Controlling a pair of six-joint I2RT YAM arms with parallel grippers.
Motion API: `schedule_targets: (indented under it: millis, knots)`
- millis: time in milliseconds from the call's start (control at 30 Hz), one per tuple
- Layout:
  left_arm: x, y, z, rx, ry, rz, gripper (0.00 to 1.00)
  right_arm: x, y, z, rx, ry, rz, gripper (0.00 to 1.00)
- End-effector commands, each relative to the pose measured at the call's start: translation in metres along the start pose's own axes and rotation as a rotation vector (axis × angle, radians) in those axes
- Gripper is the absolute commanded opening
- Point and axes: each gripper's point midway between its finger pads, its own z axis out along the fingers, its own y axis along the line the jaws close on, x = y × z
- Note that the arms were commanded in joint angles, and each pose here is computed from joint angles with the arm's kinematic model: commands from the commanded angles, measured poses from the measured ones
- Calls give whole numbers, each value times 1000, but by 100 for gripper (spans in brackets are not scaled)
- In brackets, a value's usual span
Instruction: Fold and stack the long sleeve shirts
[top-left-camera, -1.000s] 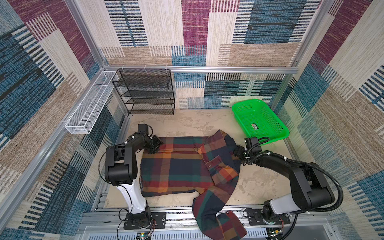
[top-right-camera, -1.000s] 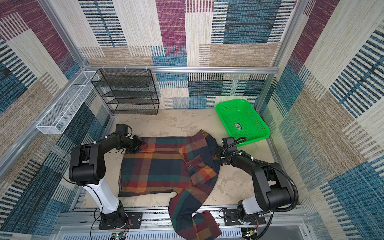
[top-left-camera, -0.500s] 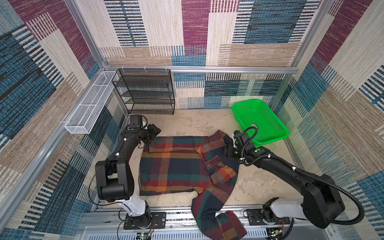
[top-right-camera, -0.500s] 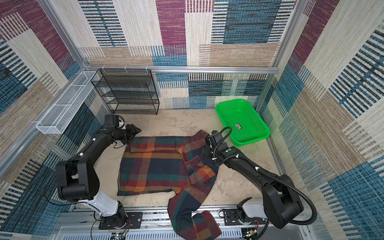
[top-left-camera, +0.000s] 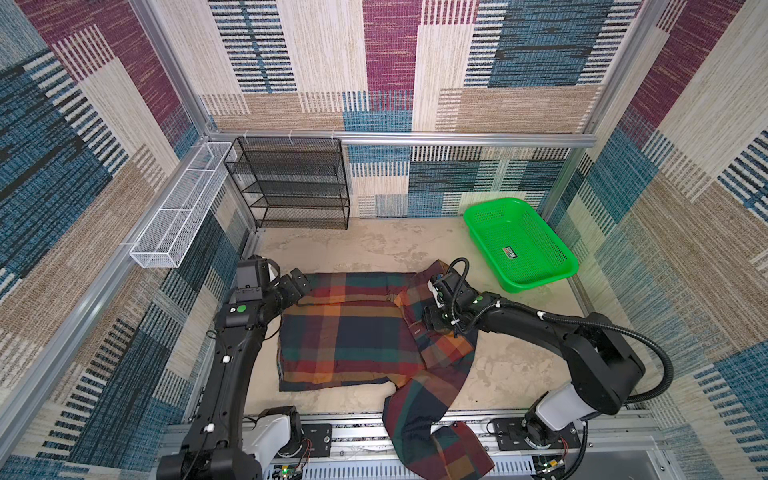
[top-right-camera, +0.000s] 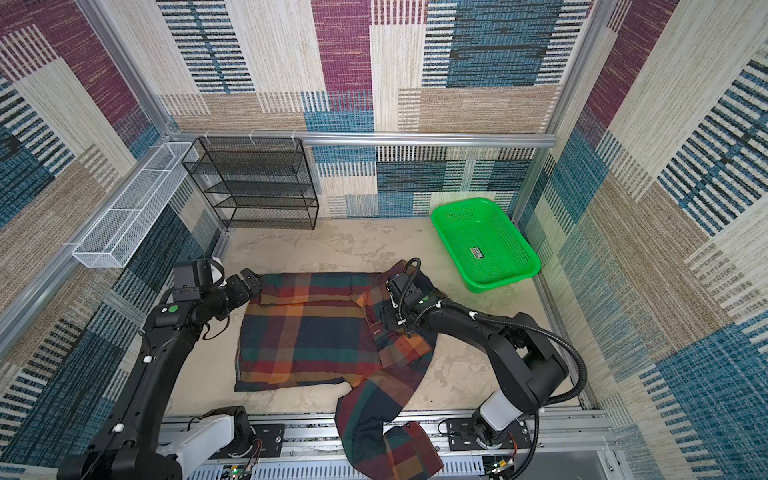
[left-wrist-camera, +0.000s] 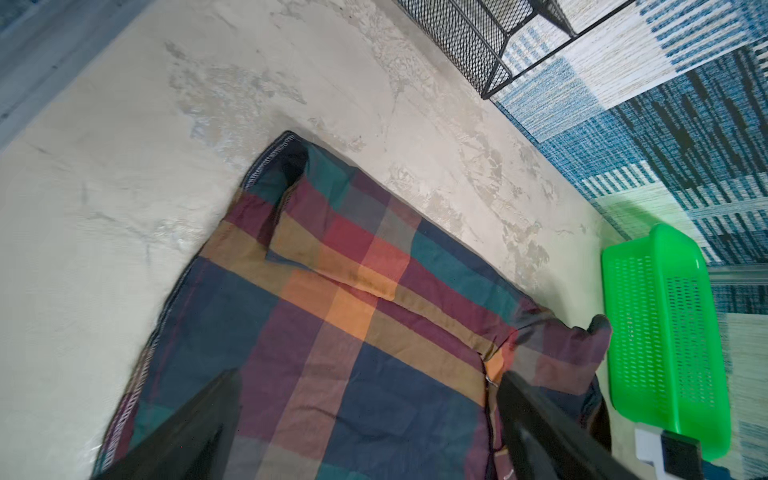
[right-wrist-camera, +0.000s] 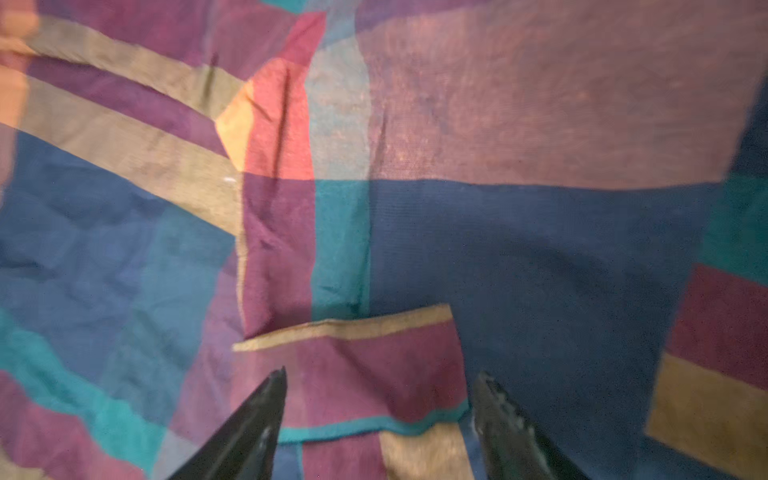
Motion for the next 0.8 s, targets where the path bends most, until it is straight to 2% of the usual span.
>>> schedule_targets:
  millis: [0,133,167,267,367,600,767]
  knots:
    - [12,18,-18,-77,-10,42,99,3,-9,14,65,17,-34,60]
    - [16,25,-38,-94,-67,70,99,18,-15,23,92,59,-32,54]
    - [16,30,-40,-114,-90,78,99,19,-11,22,74,57,-37,49]
    - [21,45,-40,-174,-129,94,99,16,-8,16,53,39,-34,25]
    - [18,44,-44,-171,-158,92,99,9,-6,5,50,12,-41,12]
    - [12,51,-53,-220,-197,88,99,-20,9,-34,8,-85,-66,1]
    - [9,55,-59,-242,-227,80,99,-62,48,-87,-124,-231,-140,0]
